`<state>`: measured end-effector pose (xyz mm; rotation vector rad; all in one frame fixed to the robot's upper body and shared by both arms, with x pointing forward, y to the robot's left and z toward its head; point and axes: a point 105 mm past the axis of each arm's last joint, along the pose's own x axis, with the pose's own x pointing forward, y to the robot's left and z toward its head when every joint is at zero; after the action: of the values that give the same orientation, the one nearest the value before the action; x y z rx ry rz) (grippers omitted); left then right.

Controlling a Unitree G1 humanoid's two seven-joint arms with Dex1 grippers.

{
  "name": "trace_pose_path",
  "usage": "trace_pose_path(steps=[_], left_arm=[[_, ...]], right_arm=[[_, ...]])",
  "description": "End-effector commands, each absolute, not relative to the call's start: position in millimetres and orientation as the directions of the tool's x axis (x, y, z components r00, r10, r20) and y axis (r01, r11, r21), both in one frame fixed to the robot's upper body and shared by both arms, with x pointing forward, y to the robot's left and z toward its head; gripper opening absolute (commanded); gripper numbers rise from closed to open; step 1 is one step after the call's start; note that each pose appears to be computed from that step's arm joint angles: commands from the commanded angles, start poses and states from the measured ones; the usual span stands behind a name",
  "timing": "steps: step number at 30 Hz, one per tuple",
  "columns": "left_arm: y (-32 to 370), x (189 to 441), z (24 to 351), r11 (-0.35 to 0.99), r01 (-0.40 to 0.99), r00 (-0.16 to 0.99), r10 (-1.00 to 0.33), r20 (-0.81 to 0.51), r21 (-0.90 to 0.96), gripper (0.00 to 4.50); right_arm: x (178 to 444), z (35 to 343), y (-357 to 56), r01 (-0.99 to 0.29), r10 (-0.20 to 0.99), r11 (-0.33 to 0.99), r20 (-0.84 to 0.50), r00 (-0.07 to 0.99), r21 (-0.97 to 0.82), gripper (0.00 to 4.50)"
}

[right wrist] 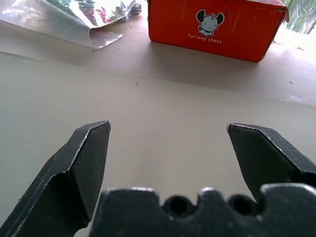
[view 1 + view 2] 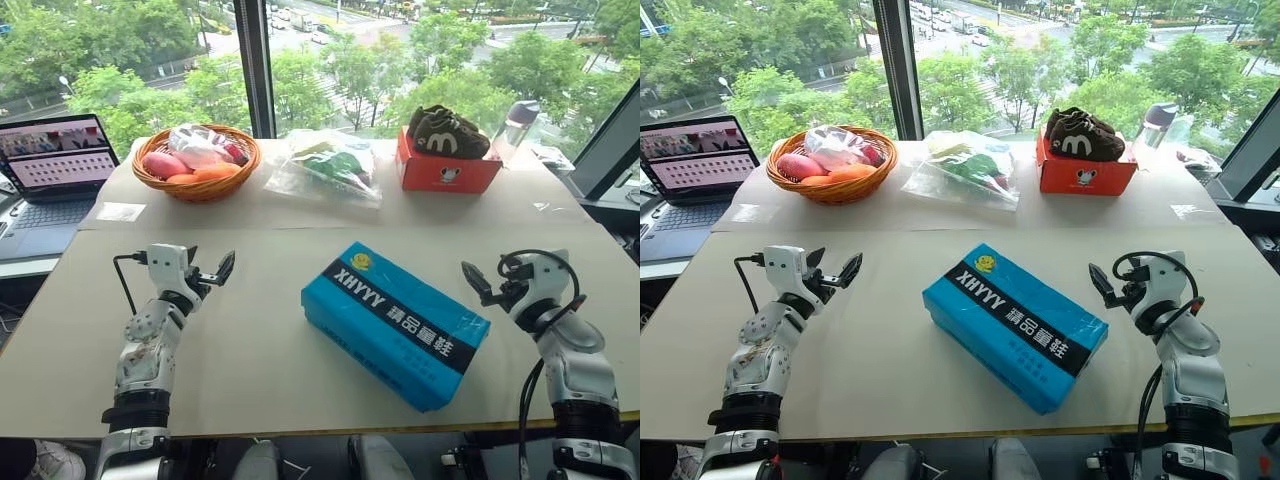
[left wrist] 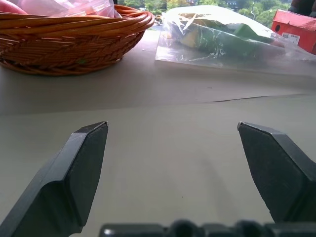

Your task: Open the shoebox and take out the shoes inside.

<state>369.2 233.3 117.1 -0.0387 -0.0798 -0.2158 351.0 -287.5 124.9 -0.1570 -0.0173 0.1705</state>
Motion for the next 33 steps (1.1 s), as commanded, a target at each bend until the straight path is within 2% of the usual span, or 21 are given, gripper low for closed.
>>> trace_pose_path(steps=[1,4,8,11,16,18,21,22,26,30,33], left_arm=[[236,372,129,0.975,0.219,0.969,-0.221,0.107,0.035,4.50],[228,371,135,0.950,0.305,0.942,-0.312,0.123,0.070,4.50],[227,380,140,0.935,0.346,0.927,-0.353,0.124,0.074,4.50],[218,394,146,0.913,0.397,0.906,-0.406,0.123,0.089,3.71],[193,415,149,0.854,0.506,0.852,-0.517,0.088,0.119,2.03],[179,420,149,0.814,0.563,0.816,-0.575,0.063,0.142,1.24],[154,425,147,0.729,0.664,0.739,-0.674,0.003,0.167,0.13],[144,423,144,0.677,0.717,0.689,-0.724,-0.023,0.163,0.00],[116,409,135,0.494,0.853,0.512,-0.854,-0.089,0.166,0.00],[86,394,132,0.292,0.943,0.317,-0.936,-0.156,0.161,0.00],[74,372,126,0.085,0.993,0.102,-0.971,-0.218,0.085,0.00]], right_arm=[[352,141,-291,-0.151,0.164,0.963,0.041,0.986,-0.222,4.47],[348,155,-305,-0.107,0.127,0.947,0.045,0.991,-0.302,4.47],[339,168,-321,-0.060,0.084,0.936,0.054,0.995,-0.346,4.47],[318,175,-334,-0.017,0.038,0.922,0.048,0.998,-0.387,3.71],[285,184,-332,-0.023,0.032,0.901,0.013,0.999,-0.432,2.06],[272,181,-325,-0.075,0.059,0.895,-0.050,0.997,-0.439,1.34],[246,169,-300,-0.240,0.174,0.900,-0.206,0.963,-0.364,0.27],[238,168,-288,-0.307,0.227,0.887,-0.254,0.940,-0.344,0.01],[224,172,-268,-0.386,0.296,0.877,-0.312,0.903,-0.286,0.01],[219,156,-232,-0.511,0.425,0.840,-0.366,0.828,-0.183,0.01],[224,147,-216,-0.558,0.486,0.819,-0.358,0.797,-0.133,0.01]])
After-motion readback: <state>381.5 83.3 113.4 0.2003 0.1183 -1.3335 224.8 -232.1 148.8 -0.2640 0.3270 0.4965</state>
